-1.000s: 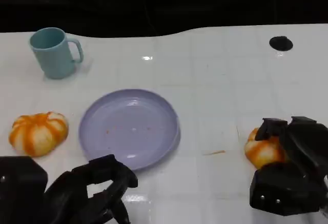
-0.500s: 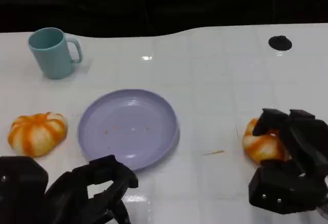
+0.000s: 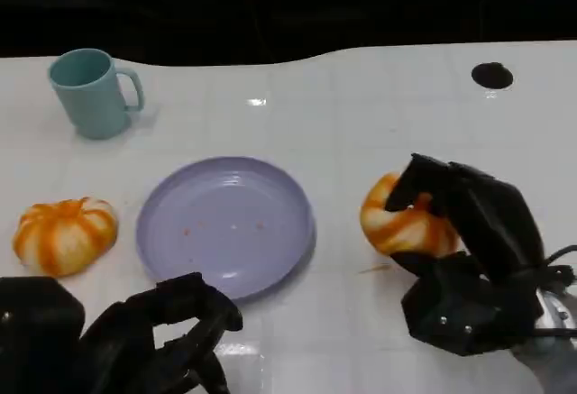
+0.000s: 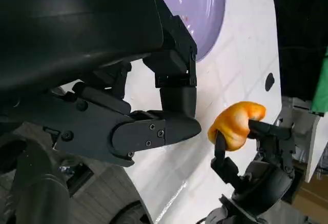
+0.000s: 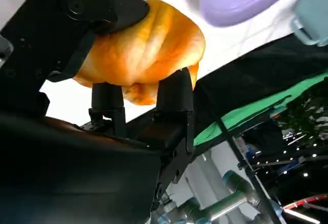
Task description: Grasp the bread from the table and place it into the plate.
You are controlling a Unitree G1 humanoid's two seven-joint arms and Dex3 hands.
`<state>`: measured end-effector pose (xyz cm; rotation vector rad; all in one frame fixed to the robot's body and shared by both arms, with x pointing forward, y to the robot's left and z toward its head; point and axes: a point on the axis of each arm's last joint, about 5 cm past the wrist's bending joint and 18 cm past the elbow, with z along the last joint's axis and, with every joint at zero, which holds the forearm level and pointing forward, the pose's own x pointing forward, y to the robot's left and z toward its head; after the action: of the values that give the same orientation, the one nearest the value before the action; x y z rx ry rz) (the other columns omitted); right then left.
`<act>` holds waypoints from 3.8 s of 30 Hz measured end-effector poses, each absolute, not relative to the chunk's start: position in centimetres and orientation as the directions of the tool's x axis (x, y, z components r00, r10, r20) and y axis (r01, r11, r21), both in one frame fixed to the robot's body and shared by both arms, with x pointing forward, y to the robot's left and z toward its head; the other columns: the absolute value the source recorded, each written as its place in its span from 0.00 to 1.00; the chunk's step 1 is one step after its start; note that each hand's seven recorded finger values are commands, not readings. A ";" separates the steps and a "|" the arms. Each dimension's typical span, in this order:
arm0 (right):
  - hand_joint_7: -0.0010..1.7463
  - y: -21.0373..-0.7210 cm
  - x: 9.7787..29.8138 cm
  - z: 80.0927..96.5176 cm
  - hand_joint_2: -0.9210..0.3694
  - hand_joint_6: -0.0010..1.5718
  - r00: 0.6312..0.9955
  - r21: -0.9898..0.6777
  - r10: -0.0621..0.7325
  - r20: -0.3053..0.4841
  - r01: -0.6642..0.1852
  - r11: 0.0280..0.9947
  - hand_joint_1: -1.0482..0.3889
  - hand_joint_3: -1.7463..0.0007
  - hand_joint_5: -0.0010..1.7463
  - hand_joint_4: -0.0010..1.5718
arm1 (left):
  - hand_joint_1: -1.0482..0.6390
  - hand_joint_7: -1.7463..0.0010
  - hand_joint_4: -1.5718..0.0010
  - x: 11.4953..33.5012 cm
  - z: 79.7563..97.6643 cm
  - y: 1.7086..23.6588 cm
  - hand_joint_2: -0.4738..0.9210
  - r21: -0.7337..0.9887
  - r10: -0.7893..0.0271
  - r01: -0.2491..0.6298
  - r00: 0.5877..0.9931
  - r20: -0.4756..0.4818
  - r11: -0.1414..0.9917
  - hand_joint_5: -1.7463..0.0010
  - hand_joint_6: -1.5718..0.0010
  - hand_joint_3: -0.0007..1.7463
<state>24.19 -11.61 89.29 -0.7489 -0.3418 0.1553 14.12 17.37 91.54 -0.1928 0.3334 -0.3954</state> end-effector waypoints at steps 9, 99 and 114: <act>0.99 -8.5 25.2 90.4 0.46 0.46 0.907 -0.649 0.341 0.247 -0.107 0.753 0.68 0.21 1.00 0.59 | 0.37 0.18 0.55 13.8 91.3 17.3 0.98 -0.256 -0.410 0.342 0.865 -0.290 0.904 0.00 0.60 0.32; 0.87 -15.2 14.5 91.5 0.46 0.51 0.887 -0.243 0.387 0.251 -0.329 0.913 0.72 0.14 1.00 0.56 | 0.37 0.19 0.55 13.7 91.1 16.5 0.95 -0.260 -0.430 0.366 0.864 -0.264 0.894 0.00 0.59 0.37; 0.89 -16.5 11.9 91.1 0.42 0.46 0.951 -0.203 0.274 0.143 -0.243 0.949 0.75 0.15 1.00 0.58 | 0.36 0.20 0.55 13.7 91.2 17.0 0.95 -0.256 -0.417 0.352 0.867 -0.273 0.900 0.00 0.58 0.35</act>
<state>11.86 -16.49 91.08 -0.1850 -0.1705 0.2641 13.70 16.99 91.18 -0.2013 0.3294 -0.4051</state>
